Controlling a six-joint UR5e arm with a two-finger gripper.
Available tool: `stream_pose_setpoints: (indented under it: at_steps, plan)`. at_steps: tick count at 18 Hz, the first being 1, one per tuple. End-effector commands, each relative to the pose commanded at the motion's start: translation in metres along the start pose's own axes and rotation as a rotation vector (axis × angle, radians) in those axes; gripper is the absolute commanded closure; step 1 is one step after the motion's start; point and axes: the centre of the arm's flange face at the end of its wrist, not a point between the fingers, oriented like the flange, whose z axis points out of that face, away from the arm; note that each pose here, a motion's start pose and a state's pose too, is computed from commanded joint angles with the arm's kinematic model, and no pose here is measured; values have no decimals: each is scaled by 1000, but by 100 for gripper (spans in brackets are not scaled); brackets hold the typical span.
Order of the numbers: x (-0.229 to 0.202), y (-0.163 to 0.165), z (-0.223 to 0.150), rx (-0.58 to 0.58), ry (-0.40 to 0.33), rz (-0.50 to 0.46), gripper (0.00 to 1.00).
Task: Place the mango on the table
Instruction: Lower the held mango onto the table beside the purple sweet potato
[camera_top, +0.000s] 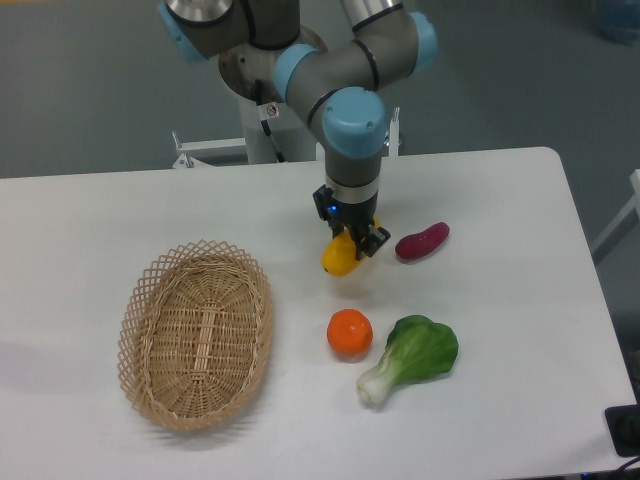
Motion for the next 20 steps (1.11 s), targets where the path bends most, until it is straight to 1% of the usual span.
stream_pose_setpoints:
  at_steps: [4,9,10,12,14,15,20]
  plan:
    - [1,-1,4,-1,4,-9,53]
    - [-1,-1,4,-1,4,-4,43]
    - [-1,-1,4,-1,4,-6,40]
    - [-2,-1,5,-1,4,-6,20]
    - [-4,-2,3,0,0,-5,6]
    - [-5,-2,2,1,-3,-6,1]
    - [-14,-3,-9,9,-29,-15,0]
